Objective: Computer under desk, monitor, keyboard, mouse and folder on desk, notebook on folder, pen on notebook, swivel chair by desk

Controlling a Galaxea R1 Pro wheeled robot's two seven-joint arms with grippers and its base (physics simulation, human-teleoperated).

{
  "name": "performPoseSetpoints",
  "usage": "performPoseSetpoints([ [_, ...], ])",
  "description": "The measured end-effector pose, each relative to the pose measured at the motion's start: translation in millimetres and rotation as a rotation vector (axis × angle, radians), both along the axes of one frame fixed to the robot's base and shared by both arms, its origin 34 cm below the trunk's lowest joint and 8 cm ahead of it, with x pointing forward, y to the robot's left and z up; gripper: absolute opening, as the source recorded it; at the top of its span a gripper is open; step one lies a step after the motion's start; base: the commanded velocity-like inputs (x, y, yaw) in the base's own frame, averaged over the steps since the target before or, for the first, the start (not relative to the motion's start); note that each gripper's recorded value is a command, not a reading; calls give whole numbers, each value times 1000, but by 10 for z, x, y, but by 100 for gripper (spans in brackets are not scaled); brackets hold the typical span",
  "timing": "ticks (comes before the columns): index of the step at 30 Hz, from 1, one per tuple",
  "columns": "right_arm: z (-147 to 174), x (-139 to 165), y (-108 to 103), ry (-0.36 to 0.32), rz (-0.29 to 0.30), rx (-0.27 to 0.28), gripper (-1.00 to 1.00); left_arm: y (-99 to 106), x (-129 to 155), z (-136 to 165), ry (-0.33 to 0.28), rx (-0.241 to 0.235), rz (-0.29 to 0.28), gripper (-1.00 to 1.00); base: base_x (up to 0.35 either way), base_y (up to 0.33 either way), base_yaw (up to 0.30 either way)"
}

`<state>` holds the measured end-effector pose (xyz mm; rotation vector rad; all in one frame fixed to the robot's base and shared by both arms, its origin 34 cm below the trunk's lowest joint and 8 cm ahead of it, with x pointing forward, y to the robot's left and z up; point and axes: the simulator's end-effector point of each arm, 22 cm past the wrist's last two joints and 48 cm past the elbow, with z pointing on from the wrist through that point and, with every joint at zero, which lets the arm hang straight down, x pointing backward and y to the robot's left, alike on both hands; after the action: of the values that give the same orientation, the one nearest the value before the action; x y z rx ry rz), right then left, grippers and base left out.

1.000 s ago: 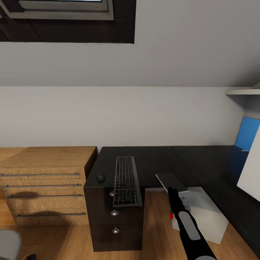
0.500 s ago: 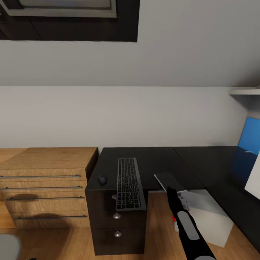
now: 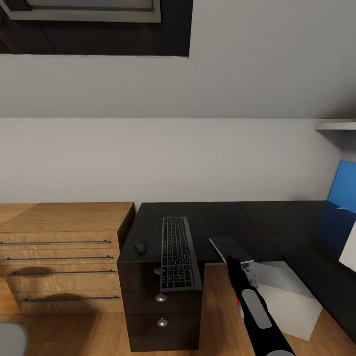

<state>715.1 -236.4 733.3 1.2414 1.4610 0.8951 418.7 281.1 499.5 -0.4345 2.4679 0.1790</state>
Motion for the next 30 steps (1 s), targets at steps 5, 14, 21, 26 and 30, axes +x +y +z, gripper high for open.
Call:
performPoseSetpoints([
  [5, 0, 0, -1, 0, 0, 0, -100, 0, -1, -1, 0, 0, 0, 100, 3, 1, 0],
  [14, -125, -33, 15, 29, 2, 5, 100, 3, 0, -1, 0, 1, 0, 100, 0, 0, 0],
  [21, -120, -32, 14, 28, 2, 5, 100, 8, 2, 1, 0, 3, 0, 100, -3, 0, 0],
  [26, -123, -30, 8, 28, 1, 4, 100, 8, 3, 0, 0, 3, 0, 100, -155, 0, 0],
  [30, -124, -29, 5, 28, 1, 4, 100, 8, 3, -1, 0, 3, 0, 100, -294, 0, 0],
])
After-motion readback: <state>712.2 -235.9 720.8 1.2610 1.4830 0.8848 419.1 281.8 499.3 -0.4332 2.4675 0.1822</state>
